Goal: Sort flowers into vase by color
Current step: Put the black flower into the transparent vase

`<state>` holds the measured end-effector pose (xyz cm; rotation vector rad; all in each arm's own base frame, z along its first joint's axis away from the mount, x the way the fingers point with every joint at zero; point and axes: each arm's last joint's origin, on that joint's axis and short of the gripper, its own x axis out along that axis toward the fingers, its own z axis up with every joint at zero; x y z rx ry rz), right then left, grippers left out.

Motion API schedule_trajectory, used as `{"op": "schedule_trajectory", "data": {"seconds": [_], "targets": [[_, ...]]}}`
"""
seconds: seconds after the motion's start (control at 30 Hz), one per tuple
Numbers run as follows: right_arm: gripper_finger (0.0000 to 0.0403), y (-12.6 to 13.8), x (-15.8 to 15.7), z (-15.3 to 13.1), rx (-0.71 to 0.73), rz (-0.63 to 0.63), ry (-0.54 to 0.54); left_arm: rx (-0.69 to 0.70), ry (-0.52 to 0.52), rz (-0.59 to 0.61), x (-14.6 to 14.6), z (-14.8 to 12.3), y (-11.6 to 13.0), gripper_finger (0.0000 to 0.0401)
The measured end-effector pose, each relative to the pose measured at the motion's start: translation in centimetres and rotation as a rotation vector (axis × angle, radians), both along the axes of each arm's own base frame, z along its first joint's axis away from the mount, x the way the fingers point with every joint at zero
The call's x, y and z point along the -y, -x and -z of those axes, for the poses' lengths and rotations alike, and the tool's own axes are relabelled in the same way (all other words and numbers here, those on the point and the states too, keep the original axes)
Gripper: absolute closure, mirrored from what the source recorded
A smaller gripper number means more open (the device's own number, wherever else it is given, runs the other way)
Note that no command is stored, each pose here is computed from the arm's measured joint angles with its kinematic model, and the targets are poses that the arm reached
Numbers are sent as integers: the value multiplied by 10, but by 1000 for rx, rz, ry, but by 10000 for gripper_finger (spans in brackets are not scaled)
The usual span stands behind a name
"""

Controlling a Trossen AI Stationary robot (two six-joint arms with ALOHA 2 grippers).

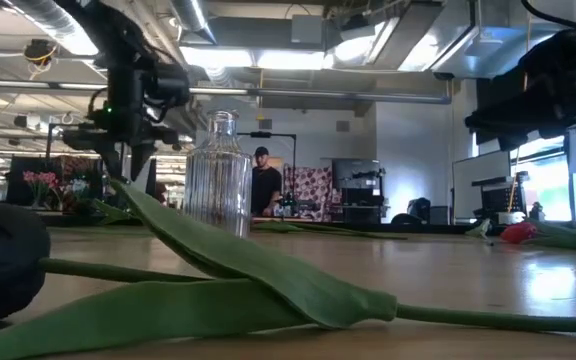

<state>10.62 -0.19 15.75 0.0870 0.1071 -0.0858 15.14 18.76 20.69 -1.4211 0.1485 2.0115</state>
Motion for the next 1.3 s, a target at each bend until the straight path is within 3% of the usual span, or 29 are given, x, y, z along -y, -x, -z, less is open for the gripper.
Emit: {"op": "schedule_trajectory", "data": {"seconds": [0.13, 0.4, 0.63, 0.77, 0.93, 1.1, 1.3], "targets": [[320, 0, 2, -2, 15, 73, 7, 24, 51, -82, -18, 11, 13, 243], [320, 0, 2, -2, 17, 72, 7, -3, 159, -154, -37, 43, 18, 243], [320, 0, 2, -2, 17, 71, 7, 37, 148, -184, -56, 66, 18, 245], [320, 0, 2, -2, 17, 71, 7, 84, 117, -234, -60, 69, 16, 281], [320, 0, 2, -2, 17, 70, 7, 167, 30, -219, -67, 62, 9, 383], [320, 0, 2, -2, 17, 70, 7, 241, -157, -76, -61, 31, -12, 392], [320, 0, 1, -2, 17, 51, 5, 204, -449, 290, -15, -37, -41, 396]]}}
